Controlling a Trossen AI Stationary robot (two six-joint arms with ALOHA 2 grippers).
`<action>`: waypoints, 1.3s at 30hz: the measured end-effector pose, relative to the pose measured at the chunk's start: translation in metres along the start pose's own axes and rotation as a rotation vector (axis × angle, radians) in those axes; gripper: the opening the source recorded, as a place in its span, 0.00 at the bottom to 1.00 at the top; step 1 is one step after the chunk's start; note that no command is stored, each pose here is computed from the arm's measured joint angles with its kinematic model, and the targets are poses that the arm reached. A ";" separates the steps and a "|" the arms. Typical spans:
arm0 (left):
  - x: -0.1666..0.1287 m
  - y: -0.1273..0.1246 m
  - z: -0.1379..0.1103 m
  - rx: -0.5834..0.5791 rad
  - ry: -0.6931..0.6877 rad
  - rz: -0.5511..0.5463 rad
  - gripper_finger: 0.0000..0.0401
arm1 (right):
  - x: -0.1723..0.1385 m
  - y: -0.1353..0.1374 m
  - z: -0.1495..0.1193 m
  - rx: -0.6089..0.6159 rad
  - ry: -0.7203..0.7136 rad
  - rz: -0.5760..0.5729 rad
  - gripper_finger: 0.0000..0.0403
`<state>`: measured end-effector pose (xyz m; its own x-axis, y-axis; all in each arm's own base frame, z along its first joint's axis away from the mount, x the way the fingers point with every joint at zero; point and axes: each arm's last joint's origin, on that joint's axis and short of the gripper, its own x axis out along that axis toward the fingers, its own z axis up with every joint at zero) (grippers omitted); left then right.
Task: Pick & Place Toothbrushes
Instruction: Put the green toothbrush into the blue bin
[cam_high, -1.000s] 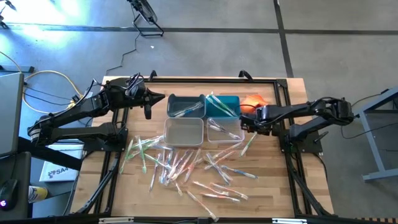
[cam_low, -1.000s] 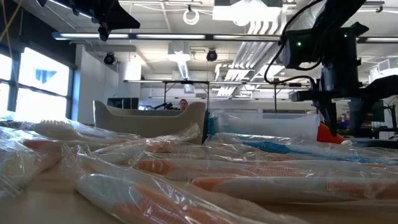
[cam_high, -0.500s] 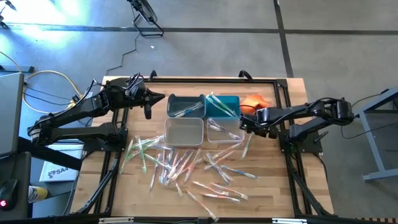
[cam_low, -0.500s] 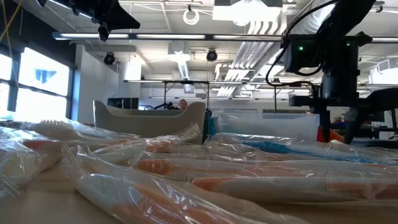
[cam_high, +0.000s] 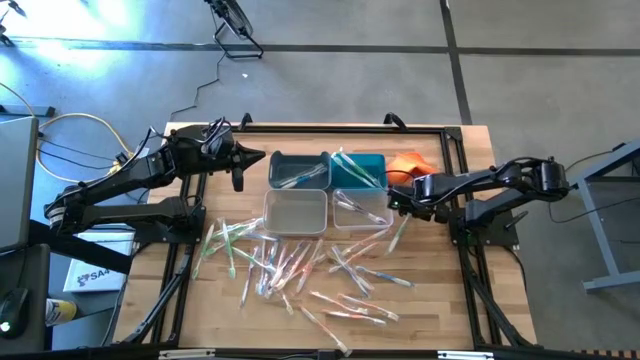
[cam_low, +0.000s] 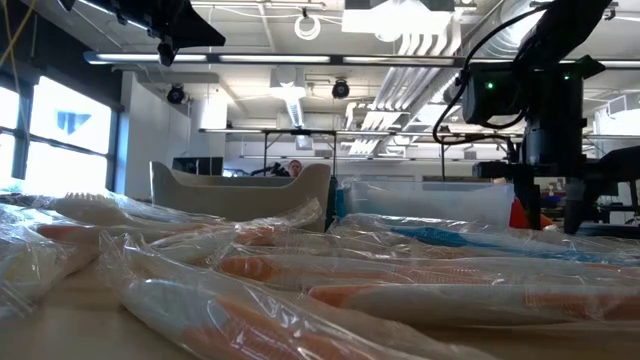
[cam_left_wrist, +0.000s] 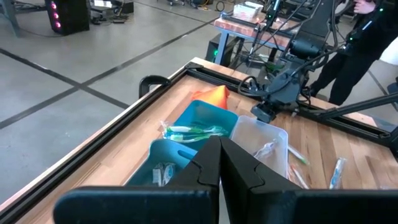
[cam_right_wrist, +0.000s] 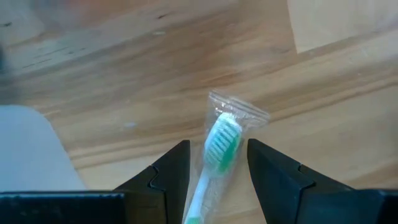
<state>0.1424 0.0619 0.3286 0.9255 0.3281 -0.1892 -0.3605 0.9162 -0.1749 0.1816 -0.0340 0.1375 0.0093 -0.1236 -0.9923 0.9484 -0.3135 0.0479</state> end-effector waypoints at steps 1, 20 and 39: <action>0.000 0.000 0.000 0.000 0.000 0.000 0.00 | 0.000 0.000 0.000 0.000 -0.003 0.001 0.38; 0.000 0.000 0.000 -0.004 0.001 -0.006 0.00 | -0.001 0.000 0.000 -0.004 -0.012 0.003 0.04; 0.000 0.000 0.000 -0.004 0.001 -0.003 0.00 | -0.002 -0.001 0.001 -0.122 -0.007 0.008 0.02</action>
<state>0.1424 0.0618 0.3286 0.9264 0.3255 -0.1894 -0.3586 0.9161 -0.1792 0.1806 -0.0340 0.1395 0.0155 -0.1321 -0.9911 0.9798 -0.1957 0.0414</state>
